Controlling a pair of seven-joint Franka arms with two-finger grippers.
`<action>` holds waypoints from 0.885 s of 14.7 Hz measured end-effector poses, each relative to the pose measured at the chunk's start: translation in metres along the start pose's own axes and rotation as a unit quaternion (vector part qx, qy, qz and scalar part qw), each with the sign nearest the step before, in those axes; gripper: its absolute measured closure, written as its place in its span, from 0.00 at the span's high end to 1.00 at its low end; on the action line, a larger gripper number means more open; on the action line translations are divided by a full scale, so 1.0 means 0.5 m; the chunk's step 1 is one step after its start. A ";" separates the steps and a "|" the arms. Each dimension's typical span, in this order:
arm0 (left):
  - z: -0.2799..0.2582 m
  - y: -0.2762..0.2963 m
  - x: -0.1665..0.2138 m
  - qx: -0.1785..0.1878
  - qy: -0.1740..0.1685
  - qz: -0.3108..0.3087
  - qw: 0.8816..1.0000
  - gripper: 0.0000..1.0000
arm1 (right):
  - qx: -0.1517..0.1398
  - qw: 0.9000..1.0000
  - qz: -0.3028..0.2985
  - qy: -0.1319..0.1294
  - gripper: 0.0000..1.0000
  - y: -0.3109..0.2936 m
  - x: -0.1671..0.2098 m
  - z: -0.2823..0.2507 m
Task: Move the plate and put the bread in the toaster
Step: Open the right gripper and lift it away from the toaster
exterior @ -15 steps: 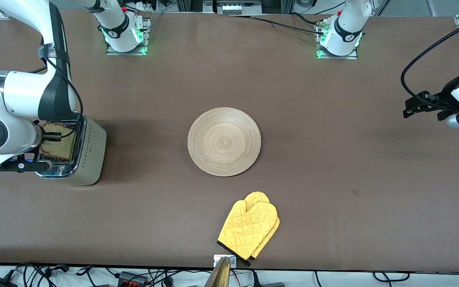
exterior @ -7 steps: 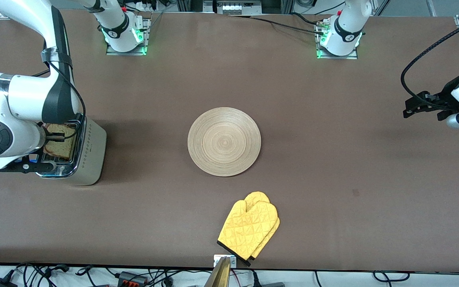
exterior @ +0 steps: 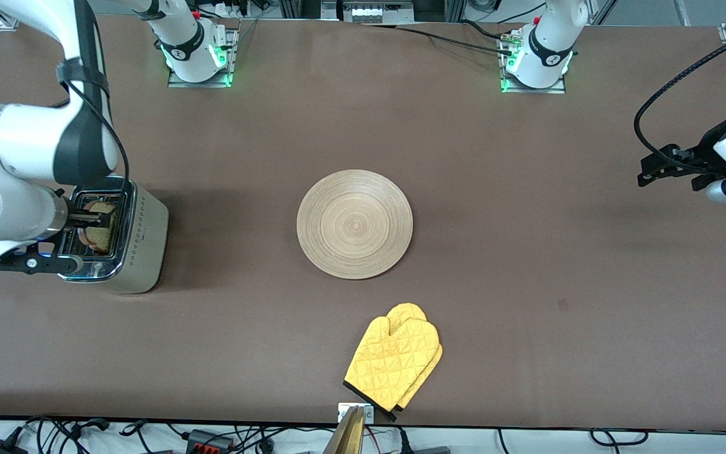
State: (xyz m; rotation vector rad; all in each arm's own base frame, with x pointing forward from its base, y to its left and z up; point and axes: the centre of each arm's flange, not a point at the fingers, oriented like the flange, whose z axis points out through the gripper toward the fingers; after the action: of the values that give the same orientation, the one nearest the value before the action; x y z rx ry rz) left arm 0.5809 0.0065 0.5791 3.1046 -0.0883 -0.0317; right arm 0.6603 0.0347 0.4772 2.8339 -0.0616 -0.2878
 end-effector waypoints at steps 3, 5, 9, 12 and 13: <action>0.000 0.000 0.000 0.000 0.000 0.000 1.000 1.00 | 0.047 0.998 0.007 0.038 1.00 0.012 -0.013 -0.081; 0.000 0.000 0.000 0.000 0.000 0.000 1.000 1.00 | 0.071 0.996 0.009 0.052 1.00 0.018 -0.023 -0.114; 0.000 0.000 0.000 0.000 0.000 0.000 1.000 1.00 | 0.123 0.990 0.017 0.059 1.00 0.036 -0.033 -0.135; 0.000 0.000 0.000 0.000 0.000 0.000 1.000 1.00 | 0.133 0.989 0.020 0.061 1.00 0.046 -0.034 -0.137; 0.000 0.000 0.000 0.000 0.000 0.000 1.000 1.00 | 0.134 0.989 0.021 0.061 1.00 0.046 -0.034 -0.138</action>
State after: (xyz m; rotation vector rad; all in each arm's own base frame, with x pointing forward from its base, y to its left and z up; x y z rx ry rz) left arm 0.5809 0.0066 0.5791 3.1046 -0.0880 -0.0318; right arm 0.6575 0.0335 0.5515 3.1048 -0.1422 -0.1012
